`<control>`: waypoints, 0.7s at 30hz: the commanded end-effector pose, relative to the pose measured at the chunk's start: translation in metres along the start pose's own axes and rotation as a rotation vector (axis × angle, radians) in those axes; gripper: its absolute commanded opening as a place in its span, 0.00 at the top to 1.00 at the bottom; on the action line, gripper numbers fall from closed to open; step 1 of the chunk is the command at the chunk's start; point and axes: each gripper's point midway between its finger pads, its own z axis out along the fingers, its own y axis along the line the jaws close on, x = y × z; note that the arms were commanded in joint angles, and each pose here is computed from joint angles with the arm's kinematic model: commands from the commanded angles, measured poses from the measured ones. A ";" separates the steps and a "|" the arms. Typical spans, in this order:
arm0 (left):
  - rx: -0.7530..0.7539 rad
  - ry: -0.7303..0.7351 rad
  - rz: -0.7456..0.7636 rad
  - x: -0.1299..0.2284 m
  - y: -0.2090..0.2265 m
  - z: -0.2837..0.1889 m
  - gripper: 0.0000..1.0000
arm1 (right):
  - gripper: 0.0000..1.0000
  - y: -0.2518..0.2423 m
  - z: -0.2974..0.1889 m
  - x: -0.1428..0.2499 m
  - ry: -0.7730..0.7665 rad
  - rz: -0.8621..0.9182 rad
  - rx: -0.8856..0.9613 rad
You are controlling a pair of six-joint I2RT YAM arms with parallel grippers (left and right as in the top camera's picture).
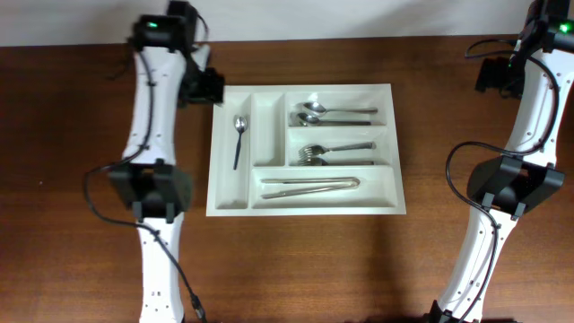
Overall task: Pack container
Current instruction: 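Lower the spoon into the left compartment and open the left gripper, then move the left gripper back over the remaining spoon and lower it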
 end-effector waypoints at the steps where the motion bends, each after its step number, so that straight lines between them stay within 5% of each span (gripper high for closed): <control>1: -0.059 -0.078 -0.035 -0.005 0.034 -0.034 0.07 | 0.01 0.000 0.003 0.001 0.006 0.012 0.002; 6: -0.068 -0.063 -0.078 -0.002 0.056 -0.032 0.00 | 0.01 0.000 0.003 0.001 0.006 0.011 0.002; 21: -0.075 0.250 -0.174 0.065 0.106 0.024 0.01 | 0.01 0.000 0.003 0.001 0.006 0.012 0.002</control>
